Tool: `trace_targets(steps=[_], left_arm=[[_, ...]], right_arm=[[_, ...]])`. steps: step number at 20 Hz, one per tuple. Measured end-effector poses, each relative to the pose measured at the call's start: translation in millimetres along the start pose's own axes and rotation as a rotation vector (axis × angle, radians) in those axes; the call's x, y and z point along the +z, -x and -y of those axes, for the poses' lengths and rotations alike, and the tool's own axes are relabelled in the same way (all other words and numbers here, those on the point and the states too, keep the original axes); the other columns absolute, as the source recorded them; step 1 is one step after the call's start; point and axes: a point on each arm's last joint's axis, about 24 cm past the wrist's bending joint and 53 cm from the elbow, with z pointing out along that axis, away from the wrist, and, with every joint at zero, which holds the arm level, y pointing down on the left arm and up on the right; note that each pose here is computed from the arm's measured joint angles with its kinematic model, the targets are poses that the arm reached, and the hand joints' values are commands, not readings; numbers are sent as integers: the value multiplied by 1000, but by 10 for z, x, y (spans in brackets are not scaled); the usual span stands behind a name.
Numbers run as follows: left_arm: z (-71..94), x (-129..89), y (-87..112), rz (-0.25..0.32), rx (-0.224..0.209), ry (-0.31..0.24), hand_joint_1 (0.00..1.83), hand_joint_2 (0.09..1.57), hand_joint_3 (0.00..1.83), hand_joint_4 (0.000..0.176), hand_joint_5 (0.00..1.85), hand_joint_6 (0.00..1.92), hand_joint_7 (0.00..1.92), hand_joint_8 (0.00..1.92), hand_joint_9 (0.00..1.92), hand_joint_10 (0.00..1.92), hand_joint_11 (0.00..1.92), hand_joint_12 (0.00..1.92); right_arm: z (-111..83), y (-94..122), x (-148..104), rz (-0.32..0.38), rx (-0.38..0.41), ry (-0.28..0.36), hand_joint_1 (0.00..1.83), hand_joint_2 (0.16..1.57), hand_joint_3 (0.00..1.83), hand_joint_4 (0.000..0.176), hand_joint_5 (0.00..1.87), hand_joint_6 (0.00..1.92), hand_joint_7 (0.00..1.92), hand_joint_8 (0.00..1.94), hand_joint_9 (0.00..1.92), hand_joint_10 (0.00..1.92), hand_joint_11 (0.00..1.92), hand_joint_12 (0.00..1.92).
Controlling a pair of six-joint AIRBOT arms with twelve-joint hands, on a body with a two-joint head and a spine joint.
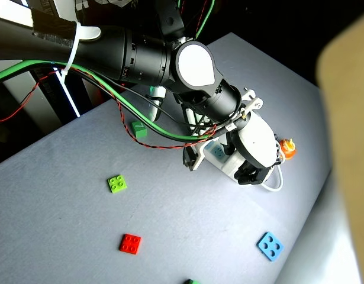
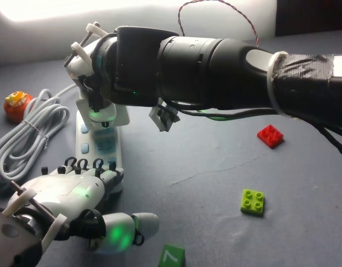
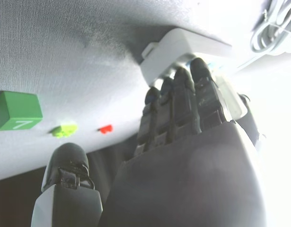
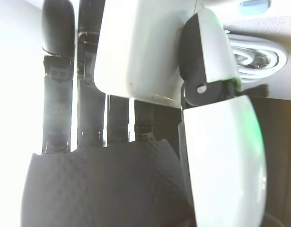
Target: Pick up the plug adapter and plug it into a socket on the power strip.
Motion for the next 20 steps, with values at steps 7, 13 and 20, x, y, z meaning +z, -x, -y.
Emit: trace_targets(steps=[7, 13, 20], left_arm=[[-7, -1, -2, 0, 1, 2, 0, 1151, 0, 0, 129, 0, 135, 1, 125, 1, 0, 228], [-7, -6, -6, 0, -1, 2, 0, 1150, 0, 0, 133, 2, 145, 1, 136, 1, 0, 266], [-5, -5, -5, 0, -3, 2, 0, 1152, 0, 0, 133, 1, 146, 1, 140, 1, 0, 287]], right_arm=[[53, -82, -6, -8, 10, 22, 1227, 1109, 1, 0, 910, 1030, 1090, 881, 1265, 4, 808, 1013], [38, -89, -29, -7, -5, 32, 1223, 1112, 0, 0, 915, 1028, 1080, 891, 1273, 6, 810, 1030], [46, -55, -39, -4, 8, 50, 1225, 1110, 0, 0, 916, 1026, 1082, 893, 1267, 13, 806, 1026]])
